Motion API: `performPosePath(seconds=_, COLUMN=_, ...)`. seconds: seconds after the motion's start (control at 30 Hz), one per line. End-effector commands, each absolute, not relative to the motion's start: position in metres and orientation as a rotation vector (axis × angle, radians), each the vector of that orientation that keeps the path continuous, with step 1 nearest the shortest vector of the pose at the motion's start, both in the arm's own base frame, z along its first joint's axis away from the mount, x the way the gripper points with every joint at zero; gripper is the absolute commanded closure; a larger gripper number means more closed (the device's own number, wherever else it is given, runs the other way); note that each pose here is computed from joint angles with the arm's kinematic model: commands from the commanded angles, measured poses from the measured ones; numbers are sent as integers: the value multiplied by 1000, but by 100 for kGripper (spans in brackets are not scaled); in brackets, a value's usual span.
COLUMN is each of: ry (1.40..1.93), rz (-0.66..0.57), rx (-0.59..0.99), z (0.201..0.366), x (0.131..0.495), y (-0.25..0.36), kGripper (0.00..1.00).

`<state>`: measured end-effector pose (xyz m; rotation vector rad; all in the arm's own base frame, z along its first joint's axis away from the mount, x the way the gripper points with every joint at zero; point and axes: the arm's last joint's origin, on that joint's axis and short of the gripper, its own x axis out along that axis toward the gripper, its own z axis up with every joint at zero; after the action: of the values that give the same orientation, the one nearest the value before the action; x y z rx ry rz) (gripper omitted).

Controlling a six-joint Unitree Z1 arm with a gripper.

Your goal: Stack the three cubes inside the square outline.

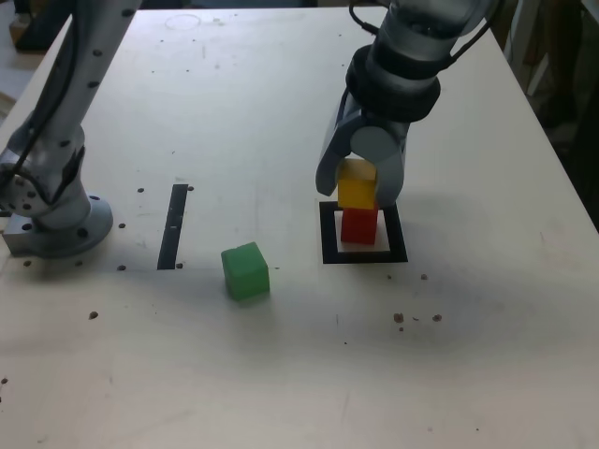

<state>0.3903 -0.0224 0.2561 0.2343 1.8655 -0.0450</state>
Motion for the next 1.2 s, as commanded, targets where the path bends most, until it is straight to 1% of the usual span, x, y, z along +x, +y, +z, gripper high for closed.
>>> performPosePath(seconds=0.0, ry=1866, rz=-50, rx=237, z=254, x=392, y=-23, kGripper=62)
performPosePath(seconds=0.03, ry=1867, rz=-53, rx=237, z=254, x=392, y=-23, kGripper=55)
performPosePath(seconds=0.17, ry=1871, rz=-64, rx=239, z=252, x=392, y=-23, kGripper=16)
performPosePath(seconds=0.2, ry=1872, rz=-66, rx=239, z=252, x=392, y=-23, kGripper=8)
performPosePath(seconds=0.23, ry=1873, rz=-68, rx=239, z=252, x=392, y=-24, kGripper=4)
performPosePath(seconds=0.27, ry=1874, rz=-69, rx=238, z=251, x=391, y=-24, kGripper=1)
performPosePath(seconds=0.57, ry=1878, rz=-71, rx=235, z=251, x=390, y=-24, kGripper=1)
performPosePath(seconds=0.7, ry=1869, rz=-68, rx=235, z=256, x=387, y=-23, kGripper=1)
performPosePath(seconds=0.9, ry=1842, rz=-51, rx=226, z=274, x=372, y=-22, kGripper=0)
performPosePath(seconds=1.17, ry=1809, rz=-23, rx=236, z=302, x=333, y=-27, kGripper=1)
